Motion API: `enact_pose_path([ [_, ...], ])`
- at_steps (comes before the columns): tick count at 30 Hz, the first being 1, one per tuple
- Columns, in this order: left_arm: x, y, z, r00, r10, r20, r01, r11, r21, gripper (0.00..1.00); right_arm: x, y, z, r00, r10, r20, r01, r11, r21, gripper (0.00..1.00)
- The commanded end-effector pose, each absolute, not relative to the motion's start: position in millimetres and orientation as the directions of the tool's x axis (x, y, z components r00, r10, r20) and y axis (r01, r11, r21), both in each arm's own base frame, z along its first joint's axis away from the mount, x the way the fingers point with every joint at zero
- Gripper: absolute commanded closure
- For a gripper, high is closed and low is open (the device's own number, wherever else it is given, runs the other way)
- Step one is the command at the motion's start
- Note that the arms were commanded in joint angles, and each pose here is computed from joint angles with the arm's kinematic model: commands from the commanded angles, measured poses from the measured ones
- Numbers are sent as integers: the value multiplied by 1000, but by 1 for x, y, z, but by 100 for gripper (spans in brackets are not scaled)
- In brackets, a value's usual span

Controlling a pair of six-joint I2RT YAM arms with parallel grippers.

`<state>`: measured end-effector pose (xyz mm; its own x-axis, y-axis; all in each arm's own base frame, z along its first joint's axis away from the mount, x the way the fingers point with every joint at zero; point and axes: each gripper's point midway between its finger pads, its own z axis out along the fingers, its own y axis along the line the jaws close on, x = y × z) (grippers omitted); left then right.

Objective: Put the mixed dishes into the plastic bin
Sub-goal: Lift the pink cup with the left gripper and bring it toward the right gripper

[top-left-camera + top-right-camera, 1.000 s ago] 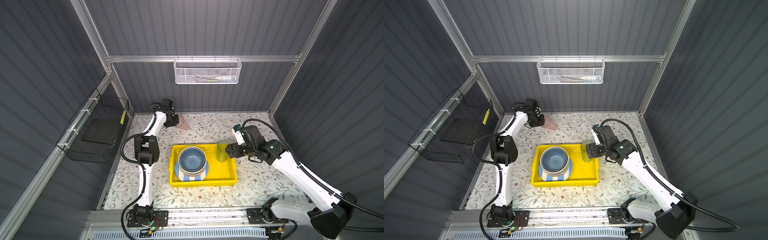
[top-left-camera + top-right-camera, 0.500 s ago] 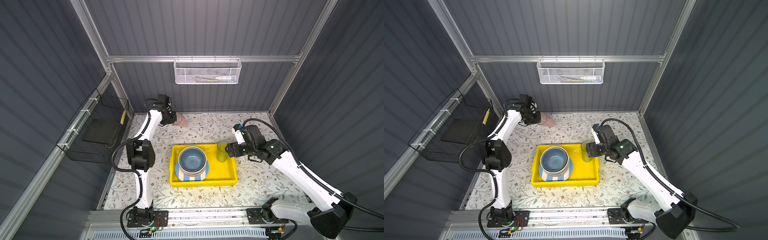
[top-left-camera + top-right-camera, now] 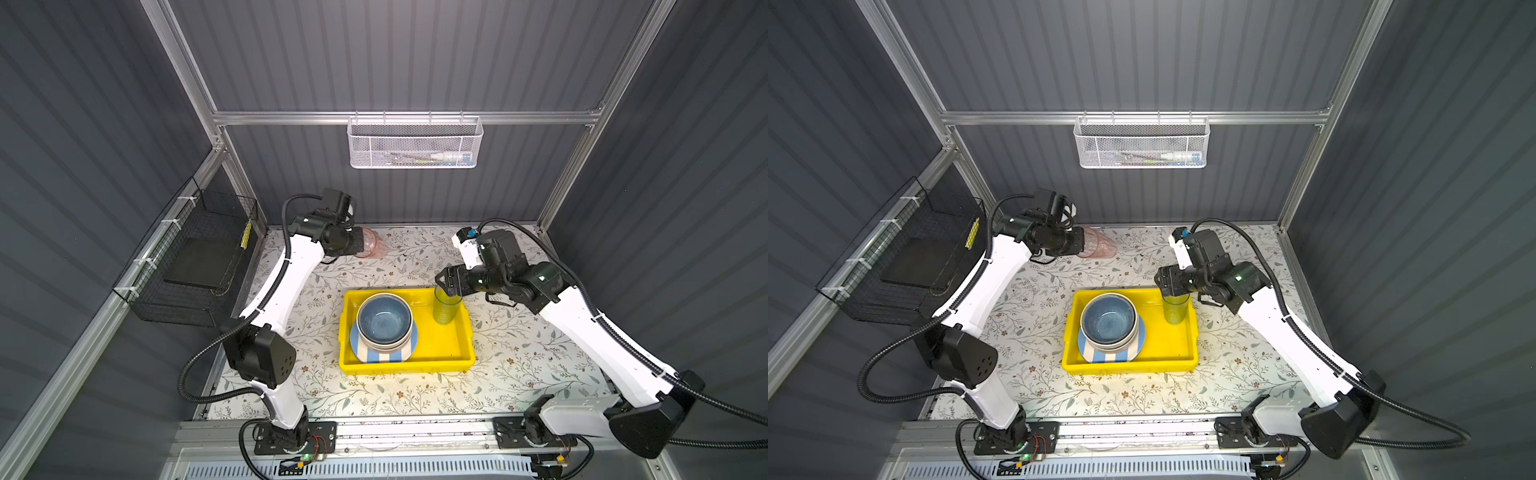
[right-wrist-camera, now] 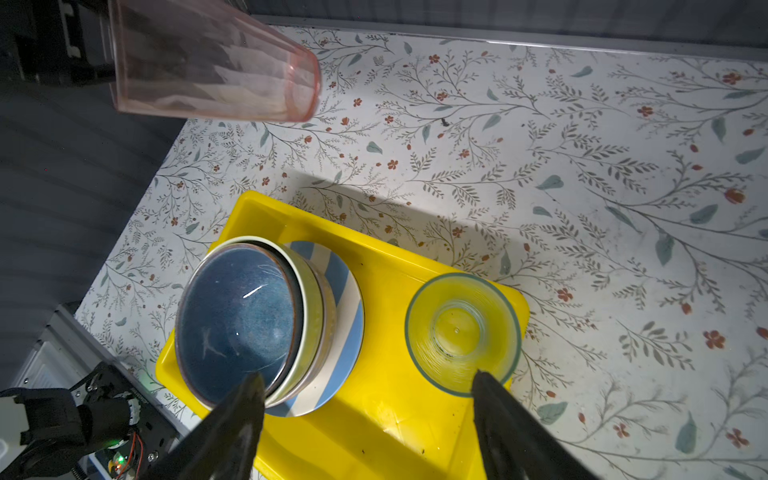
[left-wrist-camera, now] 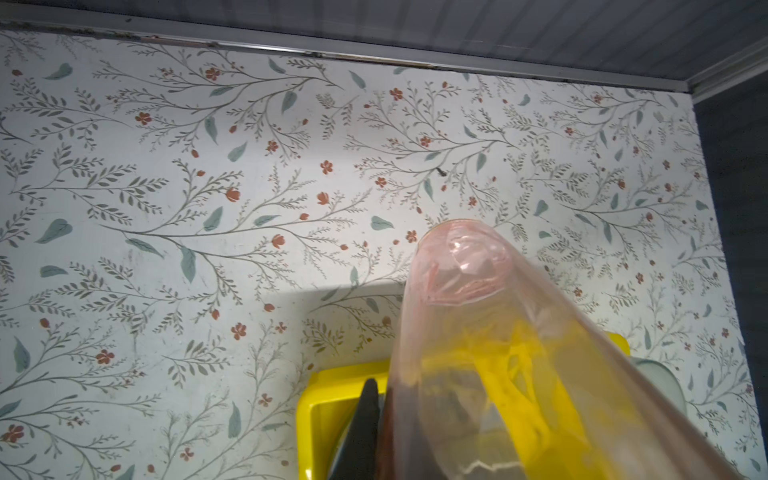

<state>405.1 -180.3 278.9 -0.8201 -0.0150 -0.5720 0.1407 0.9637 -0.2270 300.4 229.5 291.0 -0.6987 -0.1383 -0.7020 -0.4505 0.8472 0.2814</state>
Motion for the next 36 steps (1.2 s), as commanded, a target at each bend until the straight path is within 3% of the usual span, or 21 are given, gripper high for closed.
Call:
enact_pose_path([
  [1,386,-170,290,-811,-85,-579,40,979,-199,100,299,250,314,-671,-131,-729,-507,799,323,21],
  [13,354,-229,297,-784,-8,-621,67,993,-98,100,307,284,340,-640,-130,-757,-559,754,344,24],
  [23,351,-263,299,-767,45,-640,133,987,-90,100,322,284,324,-656,-138,-742,-518,798,309,27],
  [36,351,-276,307,-749,71,-659,178,979,-97,100,349,279,298,-676,-138,-724,-419,880,223,42],
])
